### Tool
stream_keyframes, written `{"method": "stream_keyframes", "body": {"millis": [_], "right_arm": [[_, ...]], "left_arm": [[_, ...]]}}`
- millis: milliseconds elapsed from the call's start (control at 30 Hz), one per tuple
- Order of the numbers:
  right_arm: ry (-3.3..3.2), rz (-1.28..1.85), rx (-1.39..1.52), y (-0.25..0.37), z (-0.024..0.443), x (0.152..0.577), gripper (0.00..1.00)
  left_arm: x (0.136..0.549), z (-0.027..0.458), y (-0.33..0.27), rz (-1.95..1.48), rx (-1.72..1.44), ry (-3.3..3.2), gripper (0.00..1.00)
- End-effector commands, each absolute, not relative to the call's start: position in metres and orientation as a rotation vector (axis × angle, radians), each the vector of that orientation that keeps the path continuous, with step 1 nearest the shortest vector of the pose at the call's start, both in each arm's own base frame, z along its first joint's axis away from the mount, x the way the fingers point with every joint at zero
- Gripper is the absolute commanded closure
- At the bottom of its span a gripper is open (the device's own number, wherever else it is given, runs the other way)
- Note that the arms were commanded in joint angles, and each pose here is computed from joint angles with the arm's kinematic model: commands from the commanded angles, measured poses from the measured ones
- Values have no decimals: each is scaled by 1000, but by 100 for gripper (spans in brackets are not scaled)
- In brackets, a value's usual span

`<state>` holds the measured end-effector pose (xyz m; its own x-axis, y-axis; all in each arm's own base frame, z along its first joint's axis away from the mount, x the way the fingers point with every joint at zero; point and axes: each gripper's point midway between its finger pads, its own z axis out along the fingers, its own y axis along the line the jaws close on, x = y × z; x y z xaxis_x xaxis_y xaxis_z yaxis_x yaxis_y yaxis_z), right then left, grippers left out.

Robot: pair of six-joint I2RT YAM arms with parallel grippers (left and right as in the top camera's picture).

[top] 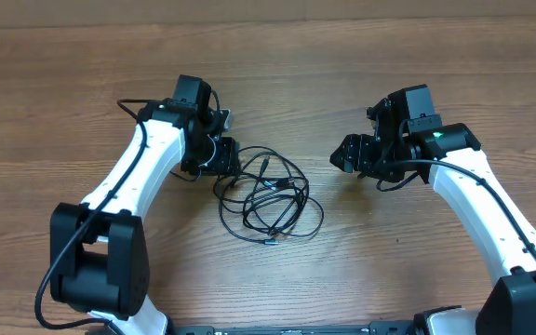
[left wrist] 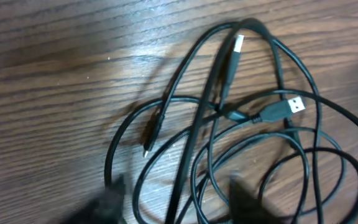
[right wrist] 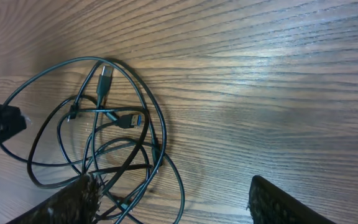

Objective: Untangle cables
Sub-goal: 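Lift one cable with the left gripper up and away to the left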

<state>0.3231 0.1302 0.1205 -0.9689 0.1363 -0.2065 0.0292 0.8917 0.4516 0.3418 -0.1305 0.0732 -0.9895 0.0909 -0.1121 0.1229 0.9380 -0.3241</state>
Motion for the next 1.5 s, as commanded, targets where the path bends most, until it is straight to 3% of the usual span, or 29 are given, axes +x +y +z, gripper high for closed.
{"method": "stream_keyframes", "body": {"millis": [0,167,333,533,833,1000,1200,1467], "right_arm": [[2791,660,104,129,130,326,25],[2788,662,103,129,130,327,25],[2786,711,92,135,132,325,9],[2727,908,5,157,147,325,4],[2691,946,-19,162,152,329,2],[2670,946,-28,163,154,333,2],[2670,945,-28,163,154,333,2],[2656,948,-75,173,154,334,2]], "left_arm": [[344,71,-136,-560,177,2988,96],[374,117,-145,-703,160,2843,96],[411,222,-152,-905,181,2555,96],[409,334,-179,-1130,330,2251,96],[405,425,-182,-1096,451,1922,96],[409,449,-165,-959,354,1869,96],[428,440,-110,-626,31,1934,96],[411,445,-139,-810,161,1930,96]]}}
